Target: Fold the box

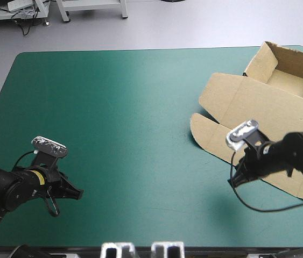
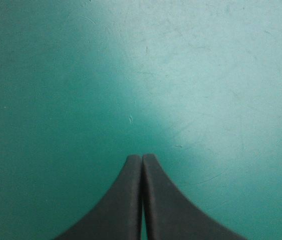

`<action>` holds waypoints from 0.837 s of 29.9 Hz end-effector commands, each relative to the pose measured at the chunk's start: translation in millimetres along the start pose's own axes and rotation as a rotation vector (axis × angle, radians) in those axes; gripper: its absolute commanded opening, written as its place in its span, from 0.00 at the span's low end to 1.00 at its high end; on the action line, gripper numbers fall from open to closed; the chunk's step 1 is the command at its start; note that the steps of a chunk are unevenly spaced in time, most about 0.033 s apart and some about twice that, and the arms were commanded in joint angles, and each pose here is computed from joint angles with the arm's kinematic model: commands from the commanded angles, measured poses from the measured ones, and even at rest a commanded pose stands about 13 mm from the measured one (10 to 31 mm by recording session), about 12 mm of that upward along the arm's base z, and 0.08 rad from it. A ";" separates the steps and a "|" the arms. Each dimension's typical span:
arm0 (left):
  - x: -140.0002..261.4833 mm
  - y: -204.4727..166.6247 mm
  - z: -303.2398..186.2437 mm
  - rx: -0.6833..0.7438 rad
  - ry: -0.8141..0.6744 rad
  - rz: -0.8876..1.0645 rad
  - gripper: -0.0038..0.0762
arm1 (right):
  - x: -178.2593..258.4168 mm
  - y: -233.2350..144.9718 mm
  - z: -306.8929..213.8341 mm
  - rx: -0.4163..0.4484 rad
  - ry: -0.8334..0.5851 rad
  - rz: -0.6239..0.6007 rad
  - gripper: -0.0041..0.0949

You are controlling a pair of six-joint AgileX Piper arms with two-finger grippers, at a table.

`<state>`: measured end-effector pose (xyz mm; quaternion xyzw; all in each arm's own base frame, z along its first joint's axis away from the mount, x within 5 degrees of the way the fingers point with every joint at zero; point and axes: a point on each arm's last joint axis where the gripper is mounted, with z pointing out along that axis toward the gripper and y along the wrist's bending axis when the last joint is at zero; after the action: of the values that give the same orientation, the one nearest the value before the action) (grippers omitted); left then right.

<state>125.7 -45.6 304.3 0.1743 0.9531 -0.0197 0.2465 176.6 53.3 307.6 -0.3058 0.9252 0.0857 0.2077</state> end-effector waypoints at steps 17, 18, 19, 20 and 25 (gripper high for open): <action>5.7 -7.1 -5.9 0.073 0.094 -0.032 0.03 | 77.6 27.8 -35.3 0.202 -0.121 0.049 0.02; 6.4 -7.1 -5.9 0.073 0.102 -0.031 0.03 | 78.2 28.0 -35.1 0.200 -0.115 0.050 0.02; 6.8 -7.3 -6.0 0.075 0.106 -0.032 0.03 | 78.6 28.2 -35.1 0.198 -0.110 0.050 0.02; 6.8 -7.8 -6.0 0.081 0.106 -0.035 0.03 | 78.8 28.3 -35.0 0.197 -0.108 0.050 0.02; 5.7 -10.9 -6.2 0.115 0.095 -0.048 0.03 | 80.2 28.9 -34.8 0.191 -0.093 0.050 0.02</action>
<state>112.5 -48.9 298.5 0.1666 0.9699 -0.0519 0.1698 87.7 23.5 297.1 -0.2589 0.9313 0.0181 0.2555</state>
